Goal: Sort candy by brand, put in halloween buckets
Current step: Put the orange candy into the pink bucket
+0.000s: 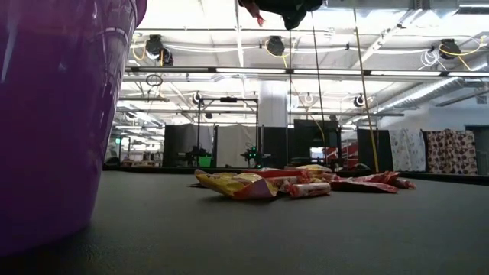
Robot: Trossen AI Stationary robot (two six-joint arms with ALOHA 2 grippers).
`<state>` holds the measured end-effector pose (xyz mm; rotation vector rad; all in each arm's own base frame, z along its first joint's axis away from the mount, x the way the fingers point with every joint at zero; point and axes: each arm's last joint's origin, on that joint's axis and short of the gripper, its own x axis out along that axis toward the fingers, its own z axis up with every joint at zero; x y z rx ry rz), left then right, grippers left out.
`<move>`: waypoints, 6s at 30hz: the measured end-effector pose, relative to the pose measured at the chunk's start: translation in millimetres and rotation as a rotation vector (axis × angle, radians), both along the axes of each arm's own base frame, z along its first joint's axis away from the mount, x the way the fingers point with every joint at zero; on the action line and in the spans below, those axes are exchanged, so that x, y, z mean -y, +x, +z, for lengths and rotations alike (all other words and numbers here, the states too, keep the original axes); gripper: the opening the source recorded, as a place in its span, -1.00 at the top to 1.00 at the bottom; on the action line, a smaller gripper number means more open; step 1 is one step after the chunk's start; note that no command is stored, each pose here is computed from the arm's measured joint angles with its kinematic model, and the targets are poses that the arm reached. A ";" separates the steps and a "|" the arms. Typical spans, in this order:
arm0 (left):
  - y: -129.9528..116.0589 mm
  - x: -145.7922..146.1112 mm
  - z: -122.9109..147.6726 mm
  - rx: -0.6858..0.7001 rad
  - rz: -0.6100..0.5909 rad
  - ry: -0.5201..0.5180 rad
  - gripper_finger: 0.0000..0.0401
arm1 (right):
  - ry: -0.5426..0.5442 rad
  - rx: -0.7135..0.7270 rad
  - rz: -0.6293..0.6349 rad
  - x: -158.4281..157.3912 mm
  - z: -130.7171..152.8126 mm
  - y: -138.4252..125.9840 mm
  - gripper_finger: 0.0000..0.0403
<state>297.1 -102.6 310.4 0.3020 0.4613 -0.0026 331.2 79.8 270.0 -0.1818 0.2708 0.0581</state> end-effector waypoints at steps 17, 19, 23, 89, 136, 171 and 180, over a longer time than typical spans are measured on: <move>0.3 -0.8 0.0 -0.003 -0.018 0.042 0.73 | 0.000 -0.002 0.001 0.0 -0.3 -0.1 0.79; 0.3 -0.8 0.0 -0.003 -0.018 0.043 0.73 | 0.000 -0.003 0.001 0.0 -0.4 -0.1 0.79; 0.3 -0.8 0.0 -0.004 -0.020 0.047 0.73 | 0.007 -0.008 0.000 -0.5 -0.9 -0.4 0.78; -133.9 -54.9 29.7 0.607 -0.061 -0.141 0.61 | 0.181 -0.442 -0.117 -3.0 -13.5 -46.1 -0.27; -176.7 -44.2 -21.2 -0.775 0.903 -0.557 0.60 | 0.122 -0.334 -0.279 31.9 -17.6 -23.1 -0.27; -170.7 -3.3 -106.3 -0.865 1.426 -0.690 0.60 | -0.317 -0.178 -0.102 93.9 -61.3 37.4 -0.27; -162.6 -13.7 -120.8 -0.824 1.481 -0.776 0.47 | -0.281 -0.148 -0.077 106.5 -52.9 40.9 -0.27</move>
